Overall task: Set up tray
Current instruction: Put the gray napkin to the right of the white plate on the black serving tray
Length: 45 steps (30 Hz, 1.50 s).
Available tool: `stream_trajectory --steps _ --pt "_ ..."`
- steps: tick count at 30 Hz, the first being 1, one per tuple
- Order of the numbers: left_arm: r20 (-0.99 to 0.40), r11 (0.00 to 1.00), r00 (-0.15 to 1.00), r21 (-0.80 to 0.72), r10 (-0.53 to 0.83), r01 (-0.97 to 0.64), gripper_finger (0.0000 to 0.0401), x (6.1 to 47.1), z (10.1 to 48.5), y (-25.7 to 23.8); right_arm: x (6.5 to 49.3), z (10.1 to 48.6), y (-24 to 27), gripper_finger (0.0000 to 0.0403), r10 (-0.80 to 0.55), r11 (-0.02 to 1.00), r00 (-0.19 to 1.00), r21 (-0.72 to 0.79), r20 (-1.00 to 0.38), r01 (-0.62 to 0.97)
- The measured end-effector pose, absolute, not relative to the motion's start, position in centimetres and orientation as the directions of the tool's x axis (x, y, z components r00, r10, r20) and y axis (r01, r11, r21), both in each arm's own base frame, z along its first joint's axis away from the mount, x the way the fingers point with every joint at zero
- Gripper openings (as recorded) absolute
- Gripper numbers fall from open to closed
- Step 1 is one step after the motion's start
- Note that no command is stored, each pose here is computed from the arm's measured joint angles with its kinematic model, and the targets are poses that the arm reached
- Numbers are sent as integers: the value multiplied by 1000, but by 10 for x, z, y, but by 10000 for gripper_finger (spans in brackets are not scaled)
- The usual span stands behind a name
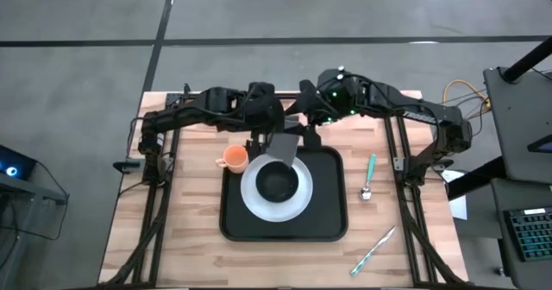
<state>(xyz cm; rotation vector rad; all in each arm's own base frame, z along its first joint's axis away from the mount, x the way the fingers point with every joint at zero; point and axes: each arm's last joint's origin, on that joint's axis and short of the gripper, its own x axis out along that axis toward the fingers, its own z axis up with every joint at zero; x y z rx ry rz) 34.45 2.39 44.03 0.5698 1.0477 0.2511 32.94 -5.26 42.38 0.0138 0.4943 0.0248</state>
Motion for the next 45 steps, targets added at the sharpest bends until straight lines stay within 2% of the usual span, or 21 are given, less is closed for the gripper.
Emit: stream_trajectory --steps 17,35,37,39,44,45 --pt "-764 852 505 514 402 101 0 344 440 14 333 408 -56 231 0 1000 859 -23 -512 -13" --pt "-778 856 502 500 379 128 0 343 439 9 338 383 -58 226 5 1000 833 17 -554 5" --pt "-777 856 502 500 379 128 0 344 439 9 339 383 -58 210 5 1000 835 18 -551 6" --pt "-777 856 502 500 379 128 0 344 439 9 339 384 -58 178 6 1000 837 20 -547 6" --pt "-774 855 506 503 379 129 0 344 439 9 339 385 -56 37 107 993 840 97 -532 -65" --pt "-772 854 510 504 379 128 0 344 439 9 339 385 -55 25 118 992 843 105 -524 -74"
